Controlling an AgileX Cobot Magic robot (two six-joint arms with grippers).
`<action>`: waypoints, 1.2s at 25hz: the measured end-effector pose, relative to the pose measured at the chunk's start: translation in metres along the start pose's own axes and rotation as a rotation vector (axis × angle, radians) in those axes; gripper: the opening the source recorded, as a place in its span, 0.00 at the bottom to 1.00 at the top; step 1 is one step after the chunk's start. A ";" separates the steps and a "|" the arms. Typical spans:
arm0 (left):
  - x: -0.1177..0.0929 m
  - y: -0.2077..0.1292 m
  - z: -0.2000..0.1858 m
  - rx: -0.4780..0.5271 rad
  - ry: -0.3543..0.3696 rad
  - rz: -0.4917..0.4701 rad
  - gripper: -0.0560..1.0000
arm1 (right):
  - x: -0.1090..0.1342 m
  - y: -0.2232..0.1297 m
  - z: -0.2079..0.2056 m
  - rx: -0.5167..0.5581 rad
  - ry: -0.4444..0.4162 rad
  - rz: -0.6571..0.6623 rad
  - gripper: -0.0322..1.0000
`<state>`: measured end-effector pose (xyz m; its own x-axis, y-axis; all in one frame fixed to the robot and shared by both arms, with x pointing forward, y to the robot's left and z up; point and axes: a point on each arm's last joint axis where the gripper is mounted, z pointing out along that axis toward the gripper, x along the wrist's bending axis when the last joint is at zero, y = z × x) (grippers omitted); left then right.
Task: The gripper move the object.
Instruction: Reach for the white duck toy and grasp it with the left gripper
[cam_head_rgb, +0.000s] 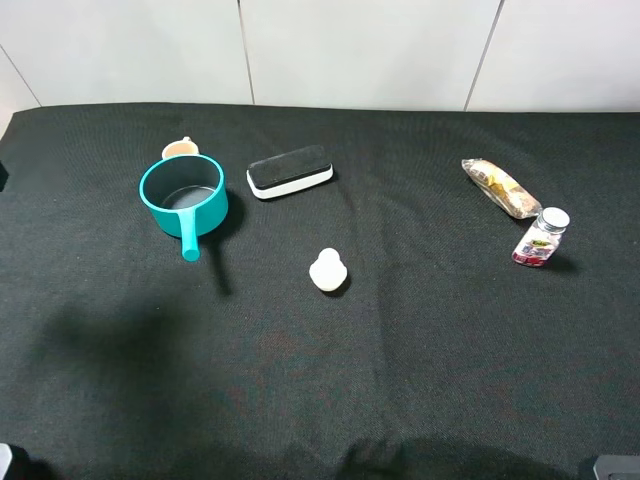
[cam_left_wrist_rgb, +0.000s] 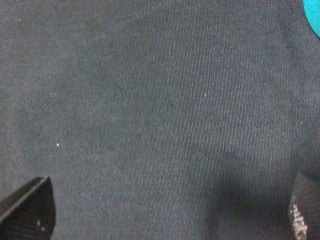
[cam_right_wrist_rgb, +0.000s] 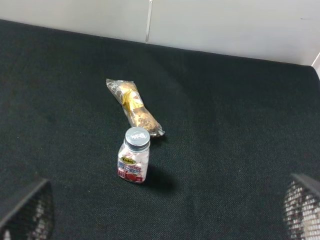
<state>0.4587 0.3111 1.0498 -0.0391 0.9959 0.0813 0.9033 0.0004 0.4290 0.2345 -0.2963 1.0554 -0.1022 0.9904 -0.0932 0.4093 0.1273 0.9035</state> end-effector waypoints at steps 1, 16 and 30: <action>0.000 0.004 0.005 0.014 0.000 0.002 0.99 | 0.000 0.000 0.000 0.000 0.000 0.000 0.70; -0.004 0.066 0.043 0.041 -0.003 0.008 0.99 | 0.000 0.000 0.000 0.000 0.000 0.000 0.70; -0.035 0.076 0.065 0.039 -0.048 0.095 0.99 | 0.000 0.000 0.000 0.000 0.002 0.001 0.70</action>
<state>0.5568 0.2818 1.0208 0.0674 0.9948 0.0767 0.9179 -0.0920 0.3860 0.2345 -0.2962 1.0554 -0.1035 0.9904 -0.0913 0.4092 0.1261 0.9037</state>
